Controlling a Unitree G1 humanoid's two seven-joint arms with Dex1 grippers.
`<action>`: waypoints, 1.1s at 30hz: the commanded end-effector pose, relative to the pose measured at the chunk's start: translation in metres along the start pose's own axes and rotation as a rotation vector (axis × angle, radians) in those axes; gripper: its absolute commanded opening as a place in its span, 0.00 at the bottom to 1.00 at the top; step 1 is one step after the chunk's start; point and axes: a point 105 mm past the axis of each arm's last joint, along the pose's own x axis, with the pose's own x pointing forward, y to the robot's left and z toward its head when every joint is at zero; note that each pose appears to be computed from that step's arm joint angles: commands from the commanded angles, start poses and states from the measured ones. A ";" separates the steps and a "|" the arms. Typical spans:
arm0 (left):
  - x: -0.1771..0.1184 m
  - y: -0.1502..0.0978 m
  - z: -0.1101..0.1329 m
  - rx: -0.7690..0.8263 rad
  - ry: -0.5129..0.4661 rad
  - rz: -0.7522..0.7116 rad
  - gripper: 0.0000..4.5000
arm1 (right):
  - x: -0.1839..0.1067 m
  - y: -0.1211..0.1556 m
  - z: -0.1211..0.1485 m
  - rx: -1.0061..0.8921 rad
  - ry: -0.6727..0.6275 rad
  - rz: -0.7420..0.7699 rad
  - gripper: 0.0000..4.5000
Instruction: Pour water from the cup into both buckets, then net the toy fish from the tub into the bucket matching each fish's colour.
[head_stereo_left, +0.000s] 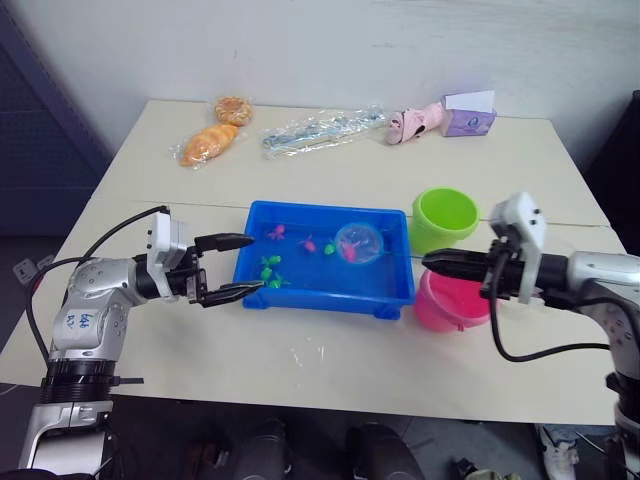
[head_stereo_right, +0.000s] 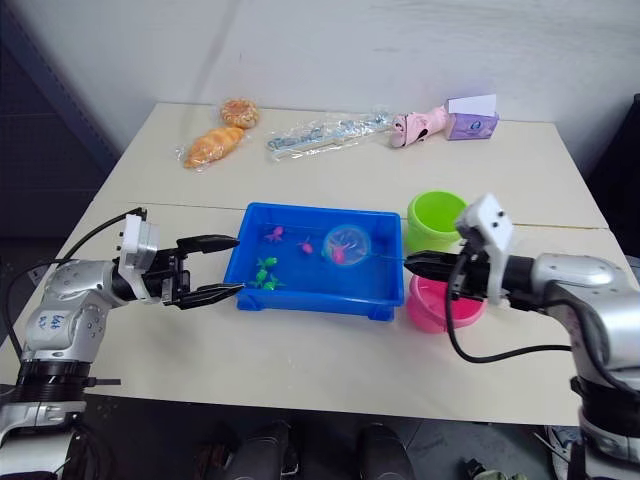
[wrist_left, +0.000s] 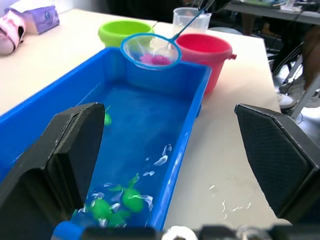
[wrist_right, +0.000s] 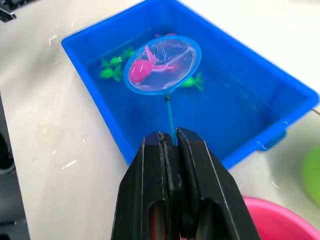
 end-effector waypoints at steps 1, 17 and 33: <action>0.012 -0.003 0.014 0.025 -0.048 -0.054 0.99 | -0.028 0.001 0.015 -0.059 -0.078 -0.105 0.00; 0.072 -0.007 0.012 0.018 -0.141 -0.239 0.99 | -0.131 0.013 -0.033 -0.287 0.042 -0.628 0.00; 0.095 -0.018 0.011 0.014 -0.165 -0.268 0.99 | -0.120 0.019 -0.067 -1.032 0.291 -0.665 0.00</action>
